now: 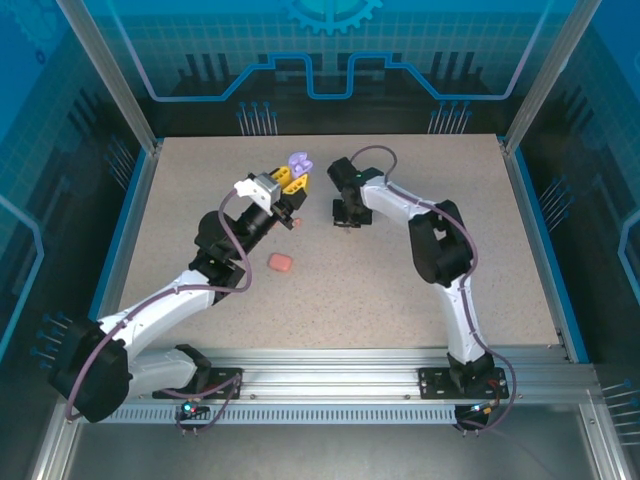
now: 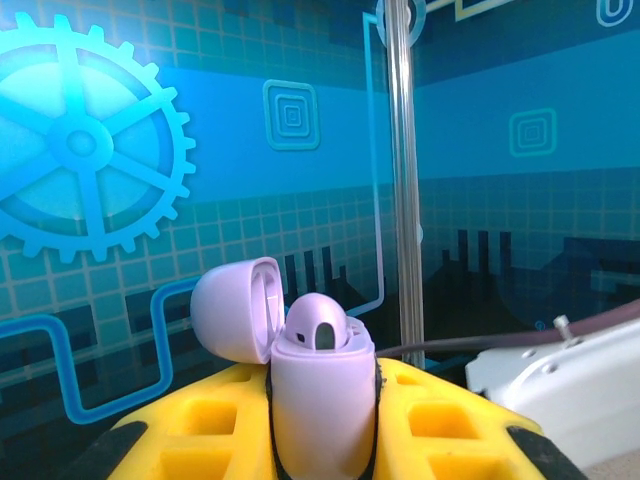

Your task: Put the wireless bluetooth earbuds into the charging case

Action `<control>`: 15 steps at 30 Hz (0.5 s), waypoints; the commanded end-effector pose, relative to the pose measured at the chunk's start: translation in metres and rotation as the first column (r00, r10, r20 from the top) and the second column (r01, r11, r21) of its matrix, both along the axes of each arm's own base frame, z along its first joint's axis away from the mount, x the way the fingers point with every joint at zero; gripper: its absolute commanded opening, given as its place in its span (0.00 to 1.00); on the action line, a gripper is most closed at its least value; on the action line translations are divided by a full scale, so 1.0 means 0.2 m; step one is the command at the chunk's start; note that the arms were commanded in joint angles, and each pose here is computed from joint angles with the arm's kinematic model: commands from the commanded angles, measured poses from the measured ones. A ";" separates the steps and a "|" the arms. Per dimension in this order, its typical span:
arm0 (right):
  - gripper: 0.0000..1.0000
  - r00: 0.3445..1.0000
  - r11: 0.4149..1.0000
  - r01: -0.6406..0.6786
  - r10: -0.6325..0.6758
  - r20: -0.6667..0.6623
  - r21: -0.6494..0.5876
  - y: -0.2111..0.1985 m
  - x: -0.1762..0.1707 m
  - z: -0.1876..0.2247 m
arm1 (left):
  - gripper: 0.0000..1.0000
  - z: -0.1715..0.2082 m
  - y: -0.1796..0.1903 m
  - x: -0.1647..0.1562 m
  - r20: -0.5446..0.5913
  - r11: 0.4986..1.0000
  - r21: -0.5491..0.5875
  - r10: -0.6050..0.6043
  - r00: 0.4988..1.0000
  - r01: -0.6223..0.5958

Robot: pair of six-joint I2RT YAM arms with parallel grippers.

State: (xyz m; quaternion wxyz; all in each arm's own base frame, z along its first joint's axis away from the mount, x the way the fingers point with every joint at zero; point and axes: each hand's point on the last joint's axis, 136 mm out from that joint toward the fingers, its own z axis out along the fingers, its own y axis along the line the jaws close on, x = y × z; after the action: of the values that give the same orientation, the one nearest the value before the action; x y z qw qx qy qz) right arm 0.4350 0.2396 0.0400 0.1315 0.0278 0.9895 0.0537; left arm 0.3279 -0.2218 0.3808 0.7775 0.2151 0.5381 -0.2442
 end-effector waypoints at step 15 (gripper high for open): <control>0.12 0.785 0.901 -0.193 -0.096 0.612 0.388 -0.15 -0.24 1.48 | 0.00 0.16 -0.13 -0.08 0.054 0.991 -0.018 -0.132 0.990 0.133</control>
State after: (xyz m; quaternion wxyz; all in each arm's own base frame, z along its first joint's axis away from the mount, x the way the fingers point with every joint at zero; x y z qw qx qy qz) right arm 0.3928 0.2109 0.2979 0.3902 0.0316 0.8866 0.2465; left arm 0.3187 -0.2376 0.3973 0.7720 0.2355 0.5203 -0.2789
